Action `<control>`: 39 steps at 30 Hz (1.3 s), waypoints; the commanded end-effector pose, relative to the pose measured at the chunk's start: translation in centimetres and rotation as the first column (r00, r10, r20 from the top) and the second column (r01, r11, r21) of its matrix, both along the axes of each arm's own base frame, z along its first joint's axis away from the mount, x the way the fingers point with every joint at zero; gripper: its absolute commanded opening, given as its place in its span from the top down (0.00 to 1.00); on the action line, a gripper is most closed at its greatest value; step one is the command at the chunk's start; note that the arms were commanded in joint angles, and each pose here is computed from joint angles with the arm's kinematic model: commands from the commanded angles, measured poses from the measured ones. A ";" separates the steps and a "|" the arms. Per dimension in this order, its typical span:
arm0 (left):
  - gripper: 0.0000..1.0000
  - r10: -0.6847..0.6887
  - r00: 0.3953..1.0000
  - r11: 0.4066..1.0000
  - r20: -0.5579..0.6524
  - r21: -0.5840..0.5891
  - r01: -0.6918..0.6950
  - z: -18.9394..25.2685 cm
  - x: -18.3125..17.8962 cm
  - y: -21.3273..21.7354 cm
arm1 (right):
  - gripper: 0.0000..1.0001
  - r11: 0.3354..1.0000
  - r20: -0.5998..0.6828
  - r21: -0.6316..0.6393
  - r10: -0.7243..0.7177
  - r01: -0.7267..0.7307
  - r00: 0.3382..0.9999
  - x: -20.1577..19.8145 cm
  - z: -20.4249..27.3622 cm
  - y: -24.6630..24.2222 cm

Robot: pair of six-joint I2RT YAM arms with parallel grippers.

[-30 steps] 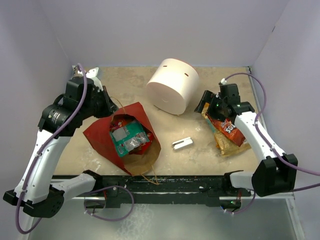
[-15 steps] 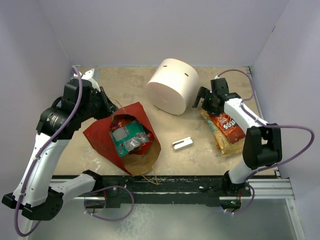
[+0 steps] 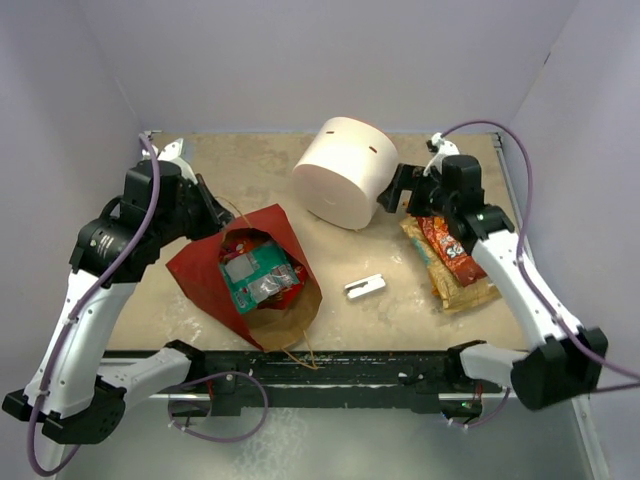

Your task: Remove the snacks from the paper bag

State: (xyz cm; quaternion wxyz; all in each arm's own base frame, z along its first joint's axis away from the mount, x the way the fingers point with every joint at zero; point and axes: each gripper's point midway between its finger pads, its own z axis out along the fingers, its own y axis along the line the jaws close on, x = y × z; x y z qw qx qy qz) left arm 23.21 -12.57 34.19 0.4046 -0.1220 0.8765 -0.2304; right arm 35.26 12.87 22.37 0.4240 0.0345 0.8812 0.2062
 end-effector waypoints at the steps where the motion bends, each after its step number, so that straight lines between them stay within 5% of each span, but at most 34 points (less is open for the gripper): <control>1: 1.00 0.035 0.996 0.998 0.082 -0.052 -0.031 1.9 0.4 0.2 | 0.00 0.926 0.287 -0.047 0.371 -0.374 0.883 -3.9 5.0 6.6; 6: 1.00 0.014 0.995 0.999 0.100 -0.047 -0.009 2.1 0.1 0.2 | 0.00 0.744 0.519 -0.209 0.634 -0.635 0.573 -10.6 7.2 14.1; 10: 1.00 -0.005 0.992 0.999 0.126 -0.052 0.011 2.8 0.0 0.0 | 0.00 0.572 0.511 -0.345 0.780 -0.745 0.362 -14.9 6.4 20.0; 13: 1.00 -0.036 0.989 0.998 0.145 -0.052 0.044 3.3 0.2 -0.5 | 0.00 0.363 0.521 -0.500 0.851 -0.786 0.062 -20.7 5.8 24.4; 15: 1.00 -0.067 0.985 0.996 0.159 -0.052 0.076 3.7 0.3 -1.0 | 0.01 0.326 0.539 -0.555 0.841 -0.765 -0.033 -22.8 5.6 26.0; 21: 1.00 -0.136 0.975 0.990 0.177 -0.017 0.142 4.3 0.0 -1.4 | 0.03 0.259 0.426 -0.666 0.902 -0.699 -0.071 -23.1 0.4 29.4; 26: 1.00 -0.175 0.967 0.984 0.185 -0.003 0.179 4.3 -0.7 -1.5 | 0.08 0.380 0.428 -0.736 0.902 -0.560 0.051 -19.2 -2.1 29.1; 29: 1.00 -0.197 0.966 0.980 0.165 -0.002 0.200 3.6 -1.3 -1.7 | 0.13 0.335 0.364 -0.795 0.930 -0.505 0.043 -17.7 -3.7 28.9; 34: 1.00 -0.215 0.968 0.976 0.130 0.000 0.216 2.2 -2.2 -1.6 | 0.27 0.352 0.330 -0.798 0.934 -0.490 0.133 -13.6 -5.1 26.8; 37: 1.00 -0.217 0.970 0.976 0.112 -0.010 0.219 1.4 -2.6 -1.6 | 0.30 0.277 0.263 -0.832 0.960 -0.480 0.098 -13.4 -6.0 25.7; 39: 1.00 -0.219 0.970 0.975 0.107 -0.018 0.222 1.2 -2.8 -1.6 | 0.30 0.192 0.209 -0.867 0.978 -0.460 0.016 -14.1 -6.5 25.4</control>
